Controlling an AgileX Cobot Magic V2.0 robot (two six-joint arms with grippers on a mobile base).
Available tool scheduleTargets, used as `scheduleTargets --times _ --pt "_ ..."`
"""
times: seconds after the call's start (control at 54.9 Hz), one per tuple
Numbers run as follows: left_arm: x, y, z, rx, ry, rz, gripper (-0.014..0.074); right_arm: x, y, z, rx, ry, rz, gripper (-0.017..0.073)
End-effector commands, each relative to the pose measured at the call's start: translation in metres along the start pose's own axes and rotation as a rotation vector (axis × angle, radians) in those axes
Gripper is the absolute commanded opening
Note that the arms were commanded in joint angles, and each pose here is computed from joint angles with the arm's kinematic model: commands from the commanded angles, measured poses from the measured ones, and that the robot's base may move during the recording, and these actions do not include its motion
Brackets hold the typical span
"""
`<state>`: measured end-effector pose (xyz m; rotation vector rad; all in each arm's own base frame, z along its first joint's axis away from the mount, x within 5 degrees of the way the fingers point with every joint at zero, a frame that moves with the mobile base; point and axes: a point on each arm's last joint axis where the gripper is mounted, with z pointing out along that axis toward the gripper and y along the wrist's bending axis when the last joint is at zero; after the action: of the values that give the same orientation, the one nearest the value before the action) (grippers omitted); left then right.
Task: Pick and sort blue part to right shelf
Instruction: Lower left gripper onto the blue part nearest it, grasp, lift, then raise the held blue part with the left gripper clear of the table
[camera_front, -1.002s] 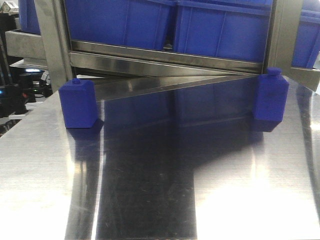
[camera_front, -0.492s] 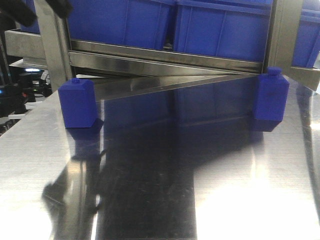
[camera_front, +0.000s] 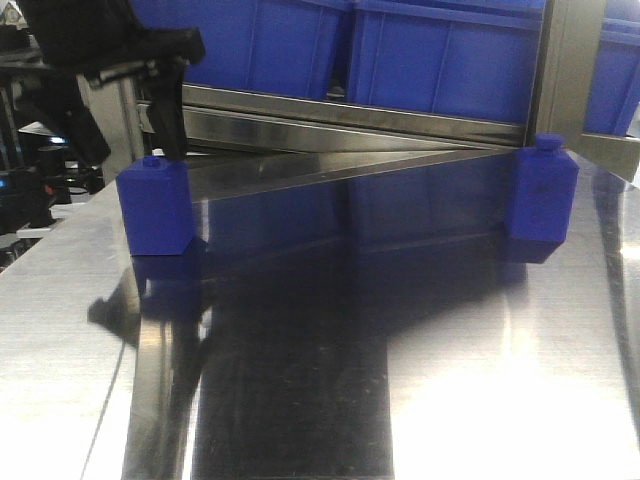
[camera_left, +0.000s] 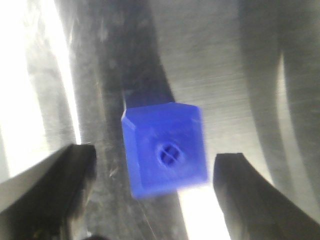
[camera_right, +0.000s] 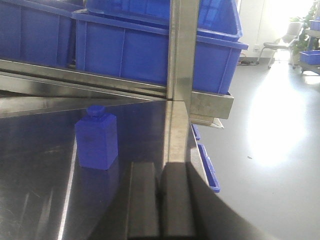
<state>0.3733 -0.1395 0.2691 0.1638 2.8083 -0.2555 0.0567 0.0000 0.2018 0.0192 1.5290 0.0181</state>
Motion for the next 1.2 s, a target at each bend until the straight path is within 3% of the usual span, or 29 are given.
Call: scheduleTargets --times 0.0,0.164,0.419,0.765,0.965,1.184 --pt "-0.008 -0.006 -0.013 0.021 -0.071 -0.007 0.0536 -0.011 0.0 -0.002 0.004 -0.111 -0.009 0.0068" --pt "-0.009 -0.004 0.011 0.01 -0.024 -0.013 0.0536 -0.011 0.0 -0.002 0.004 -0.111 -0.009 0.0068" --pt "-0.009 -0.004 0.016 0.008 -0.014 -0.014 0.0519 -0.011 0.0 -0.002 0.004 -0.111 -0.009 0.0068" --pt "-0.01 -0.004 0.016 0.005 -0.018 -0.002 0.0253 -0.011 0.0 -0.002 0.004 -0.111 -0.009 0.0068" --pt "-0.011 -0.006 -0.004 0.01 -0.029 0.045 0.0246 -0.011 0.0 -0.002 0.004 -0.111 -0.009 0.0068" --pt "-0.001 -0.009 -0.07 0.042 -0.203 0.103 0.0246 -0.011 0.0 -0.002 0.004 -0.111 -0.009 0.0068"
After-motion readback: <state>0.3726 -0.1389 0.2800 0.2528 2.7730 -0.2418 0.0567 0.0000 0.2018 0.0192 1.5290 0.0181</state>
